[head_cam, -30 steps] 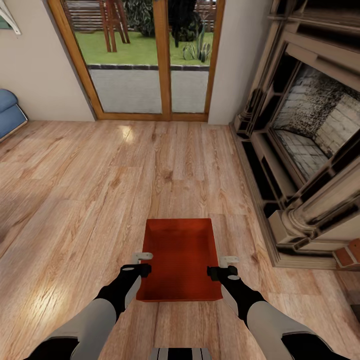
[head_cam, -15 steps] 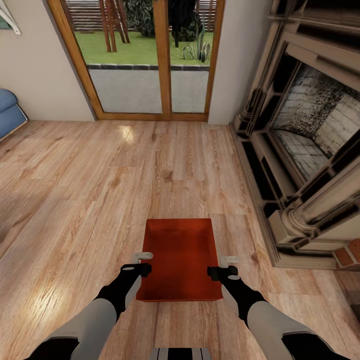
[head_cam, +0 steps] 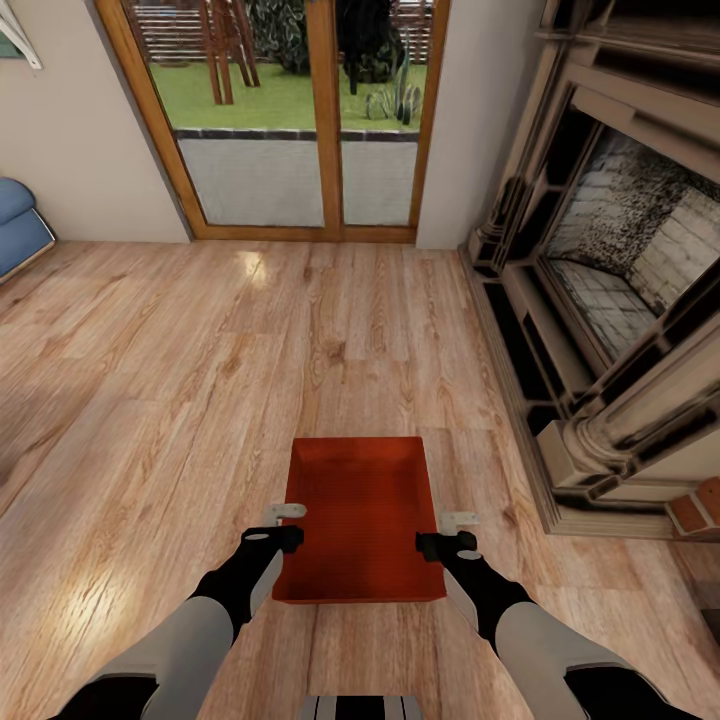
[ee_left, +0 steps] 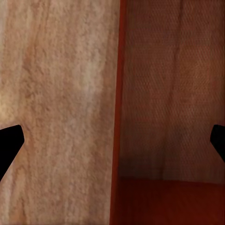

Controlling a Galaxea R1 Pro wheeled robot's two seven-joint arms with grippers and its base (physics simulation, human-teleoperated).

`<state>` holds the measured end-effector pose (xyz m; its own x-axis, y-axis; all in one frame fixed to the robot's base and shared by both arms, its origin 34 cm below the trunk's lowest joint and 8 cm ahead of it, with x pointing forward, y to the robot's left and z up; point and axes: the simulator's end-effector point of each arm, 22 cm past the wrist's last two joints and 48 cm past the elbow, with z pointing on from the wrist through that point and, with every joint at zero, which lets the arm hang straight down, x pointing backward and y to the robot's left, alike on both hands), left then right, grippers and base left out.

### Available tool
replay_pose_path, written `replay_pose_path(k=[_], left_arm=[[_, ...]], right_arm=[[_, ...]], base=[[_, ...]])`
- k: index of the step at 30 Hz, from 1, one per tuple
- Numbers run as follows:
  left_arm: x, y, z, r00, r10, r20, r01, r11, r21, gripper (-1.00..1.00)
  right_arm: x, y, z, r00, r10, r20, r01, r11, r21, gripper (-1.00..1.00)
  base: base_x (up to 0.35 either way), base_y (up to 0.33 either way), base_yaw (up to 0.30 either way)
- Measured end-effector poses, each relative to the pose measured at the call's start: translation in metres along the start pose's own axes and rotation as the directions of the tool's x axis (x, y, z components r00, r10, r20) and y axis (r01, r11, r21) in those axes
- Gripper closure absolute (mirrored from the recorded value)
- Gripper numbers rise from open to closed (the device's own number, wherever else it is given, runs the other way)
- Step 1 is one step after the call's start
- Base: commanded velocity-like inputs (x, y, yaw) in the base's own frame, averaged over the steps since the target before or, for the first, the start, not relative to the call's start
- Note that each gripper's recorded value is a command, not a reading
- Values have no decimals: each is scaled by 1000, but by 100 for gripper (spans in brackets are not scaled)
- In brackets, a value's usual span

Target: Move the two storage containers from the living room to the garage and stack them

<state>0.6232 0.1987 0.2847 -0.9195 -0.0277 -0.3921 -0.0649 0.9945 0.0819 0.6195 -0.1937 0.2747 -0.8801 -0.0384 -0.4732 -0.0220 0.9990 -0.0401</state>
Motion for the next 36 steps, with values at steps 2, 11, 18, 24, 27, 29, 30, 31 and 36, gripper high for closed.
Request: replay_pose_path(k=[2,11,18,24,27,29,30,31,36], left_arm=[[0,0,0,1000,0,0,0,1000,0,-100],[11,0,14,1000,0,-5,0,1000,-2,-100],[20,-1,27,1000,0,-3,0,1000,-2,-100],[26,-2,38,1000,0,0,0,1000,-2,-100],[30,-2,43,1000,-1,0,1,1000,-2,-100],[33,-2,47,1000,-1,1,1,1000,-2,-100],[34,-3,49,1000,-1,1,1,1000,-2,-100],[35,-3,50,1000,-2,1,2,1000,-2,-100],[37,-3,52,1000,-2,1,2,1000,-2,-100]], right_arm=[[0,0,0,1000,0,0,0,1000,0,-100],[11,-1,13,1000,1,0,-1,1000,1,-100],[21,0,25,1000,1,1,-1,1000,1,-100],[30,1,35,1000,0,1,0,1000,1,-100],[34,2,40,1000,0,1,0,1000,1,-100],[37,3,44,1000,0,1,0,1000,0,-100],[39,3,45,1000,0,1,0,1000,0,-100],[40,3,47,1000,0,1,0,1000,0,-100],[42,4,49,1000,0,0,0,1000,-1,-100]], base=[[0,0,0],[0,0,0],[0,0,0],[0,0,0],[0,0,0],[0,0,0],[0,0,0],[0,0,0],[0,0,0]])
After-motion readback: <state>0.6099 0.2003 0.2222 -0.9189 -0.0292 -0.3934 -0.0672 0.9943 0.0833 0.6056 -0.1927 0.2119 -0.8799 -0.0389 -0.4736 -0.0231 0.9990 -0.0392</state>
